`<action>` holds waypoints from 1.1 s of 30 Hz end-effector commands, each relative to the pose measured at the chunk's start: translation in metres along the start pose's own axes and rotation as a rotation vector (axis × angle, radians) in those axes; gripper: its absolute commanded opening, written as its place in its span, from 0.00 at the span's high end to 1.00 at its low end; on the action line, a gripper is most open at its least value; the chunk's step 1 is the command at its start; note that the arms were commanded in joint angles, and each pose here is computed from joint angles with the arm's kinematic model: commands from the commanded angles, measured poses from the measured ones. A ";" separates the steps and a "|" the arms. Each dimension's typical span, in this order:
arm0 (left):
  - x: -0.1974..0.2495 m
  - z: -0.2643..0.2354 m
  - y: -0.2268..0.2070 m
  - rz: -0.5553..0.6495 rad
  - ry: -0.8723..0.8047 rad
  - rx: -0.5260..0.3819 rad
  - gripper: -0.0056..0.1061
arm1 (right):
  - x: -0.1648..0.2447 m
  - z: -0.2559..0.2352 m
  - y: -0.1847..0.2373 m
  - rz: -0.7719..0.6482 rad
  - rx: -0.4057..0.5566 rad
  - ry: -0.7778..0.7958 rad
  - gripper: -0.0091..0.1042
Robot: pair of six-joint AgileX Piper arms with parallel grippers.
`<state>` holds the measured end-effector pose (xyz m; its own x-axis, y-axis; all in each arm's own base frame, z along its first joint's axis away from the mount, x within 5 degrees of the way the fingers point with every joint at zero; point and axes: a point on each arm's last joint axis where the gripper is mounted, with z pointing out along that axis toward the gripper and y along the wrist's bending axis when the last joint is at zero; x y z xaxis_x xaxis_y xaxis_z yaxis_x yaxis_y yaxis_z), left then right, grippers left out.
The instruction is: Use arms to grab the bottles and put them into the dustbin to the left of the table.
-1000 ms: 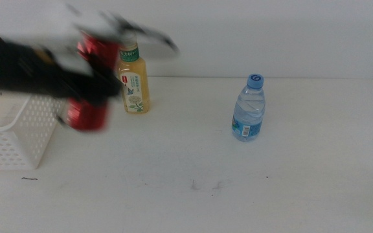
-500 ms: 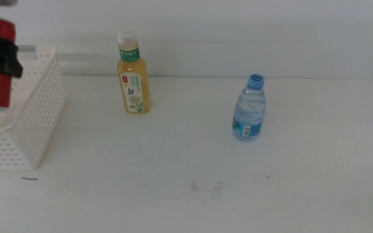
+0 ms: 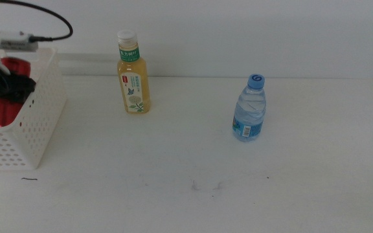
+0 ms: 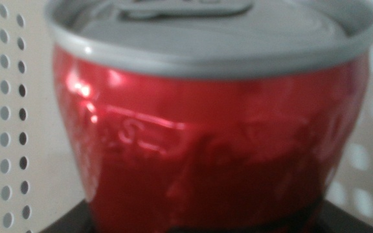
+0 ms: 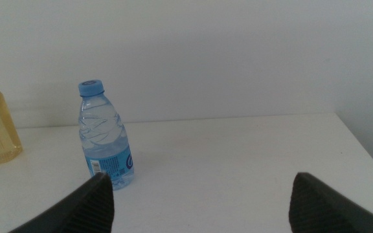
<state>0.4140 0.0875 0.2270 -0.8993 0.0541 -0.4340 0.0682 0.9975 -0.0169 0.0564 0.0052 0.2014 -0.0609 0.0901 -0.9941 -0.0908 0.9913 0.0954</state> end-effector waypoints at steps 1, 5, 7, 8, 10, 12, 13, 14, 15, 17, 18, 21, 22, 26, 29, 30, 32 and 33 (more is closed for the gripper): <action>-0.006 0.001 0.005 -0.018 -0.039 -0.035 0.49 | 0.000 0.000 0.000 -0.016 0.006 -0.006 0.13; -0.003 0.011 0.009 -0.009 -0.018 -0.059 0.27 | 0.000 0.000 0.000 -0.016 0.006 -0.006 0.13; -0.002 0.010 0.009 -0.002 -0.005 -0.061 0.18 | 0.000 0.000 0.000 -0.016 0.006 -0.006 0.13; -0.002 0.007 0.009 0.003 0.002 -0.064 0.13 | 0.000 0.000 0.000 -0.016 0.006 -0.006 0.13; -0.004 -0.009 0.006 0.007 0.000 -0.061 0.11 | 0.000 0.000 0.000 -0.016 0.006 -0.006 0.13; -0.008 -0.035 0.003 0.006 -0.019 -0.054 0.11 | 0.000 0.000 0.000 -0.016 0.006 -0.006 0.13; -0.009 -0.050 -0.001 0.003 -0.035 -0.046 0.11 | 0.000 0.000 0.000 -0.016 0.006 -0.006 0.13; -0.011 -0.064 -0.005 -0.002 -0.053 -0.031 0.11 | 0.000 0.000 0.000 -0.016 0.006 -0.006 0.13; -0.011 -0.082 -0.011 -0.005 -0.084 -0.018 0.11 | 0.000 0.000 0.000 -0.016 0.006 -0.006 0.13; -0.009 -0.113 -0.025 0.005 -0.132 0.006 0.11 | 0.000 0.000 0.000 -0.016 0.006 -0.006 0.13; -0.006 -0.129 -0.033 0.016 -0.156 0.008 0.11 | 0.000 0.000 0.000 -0.016 0.006 -0.006 0.13; 0.011 -0.164 -0.063 0.040 -0.215 0.005 0.11 | 0.000 0.000 0.000 -0.016 0.006 -0.006 0.13; 0.019 -0.181 -0.075 0.056 -0.262 -0.010 0.11 | 0.000 0.000 0.000 -0.016 0.006 -0.006 0.13; 0.062 -0.199 -0.116 0.083 -0.406 -0.030 0.11 | 0.000 0.000 0.000 -0.016 0.006 -0.006 0.13; 0.103 -0.187 -0.142 0.097 -0.545 0.014 0.11 | 0.000 0.000 0.000 -0.016 0.006 -0.006 0.13; 0.113 -0.185 -0.147 0.091 -0.613 0.037 0.11 | 0.000 0.000 0.000 -0.016 0.006 -0.006 0.13; 0.137 -0.163 -0.155 0.117 -0.715 0.091 0.11 | 0.000 0.000 0.000 -0.016 0.006 -0.006 0.13; 0.146 -0.153 -0.157 0.115 -0.752 0.121 0.11 | 0.000 0.000 0.000 -0.016 0.006 -0.006 0.13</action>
<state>0.2120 -0.0488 0.3149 -0.4340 0.0968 -0.8957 0.1911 0.9815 0.0135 0.0564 0.0052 0.2014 -0.0609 0.0901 -0.9941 -0.0908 0.9913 0.0954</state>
